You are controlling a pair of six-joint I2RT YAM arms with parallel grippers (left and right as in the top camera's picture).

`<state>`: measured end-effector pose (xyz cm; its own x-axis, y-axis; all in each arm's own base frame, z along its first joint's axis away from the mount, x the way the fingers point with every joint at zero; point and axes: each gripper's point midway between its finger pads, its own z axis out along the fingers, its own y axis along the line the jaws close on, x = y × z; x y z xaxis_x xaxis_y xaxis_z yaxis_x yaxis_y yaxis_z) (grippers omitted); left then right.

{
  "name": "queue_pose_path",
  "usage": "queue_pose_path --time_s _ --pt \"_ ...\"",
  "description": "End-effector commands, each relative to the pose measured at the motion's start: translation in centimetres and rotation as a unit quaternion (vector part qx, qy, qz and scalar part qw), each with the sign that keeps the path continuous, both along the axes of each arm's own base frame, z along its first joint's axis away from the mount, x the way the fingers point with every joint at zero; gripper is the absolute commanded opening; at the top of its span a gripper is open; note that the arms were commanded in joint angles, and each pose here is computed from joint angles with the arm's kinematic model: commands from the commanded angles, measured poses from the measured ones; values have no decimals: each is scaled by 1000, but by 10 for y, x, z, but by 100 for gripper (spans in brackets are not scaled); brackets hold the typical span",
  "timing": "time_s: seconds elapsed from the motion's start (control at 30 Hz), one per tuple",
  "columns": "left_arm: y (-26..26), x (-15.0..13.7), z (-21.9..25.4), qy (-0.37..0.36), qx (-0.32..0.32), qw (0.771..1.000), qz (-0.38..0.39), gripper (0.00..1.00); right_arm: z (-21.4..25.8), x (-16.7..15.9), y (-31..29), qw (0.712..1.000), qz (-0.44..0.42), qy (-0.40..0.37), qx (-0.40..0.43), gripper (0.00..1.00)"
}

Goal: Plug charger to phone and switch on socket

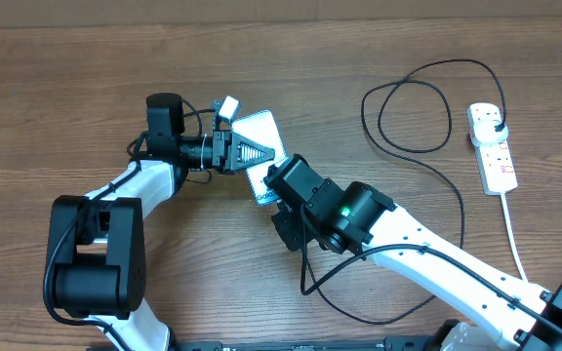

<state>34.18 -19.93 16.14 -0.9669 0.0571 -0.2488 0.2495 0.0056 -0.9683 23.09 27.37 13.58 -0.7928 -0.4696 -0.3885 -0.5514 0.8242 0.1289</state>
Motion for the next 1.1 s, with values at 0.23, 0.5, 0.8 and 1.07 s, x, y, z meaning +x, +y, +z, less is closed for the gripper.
queue_pose_path --time_s 0.23,0.5,0.8,1.07 --pt "-4 -5 8 -22 -15 999 -24 4 10 18 7 999 -34 -35 21 4" --pt "-5 -5 8 -29 -16 999 -24 4 13 24 7 998 -41 -52 20 4" --pt "-4 -5 8 -31 -16 999 -24 4 13 25 4 997 -46 -54 14 16" --pt "-4 -4 8 -41 -16 999 -23 4 7 1 -1 999 -43 10 8 38"
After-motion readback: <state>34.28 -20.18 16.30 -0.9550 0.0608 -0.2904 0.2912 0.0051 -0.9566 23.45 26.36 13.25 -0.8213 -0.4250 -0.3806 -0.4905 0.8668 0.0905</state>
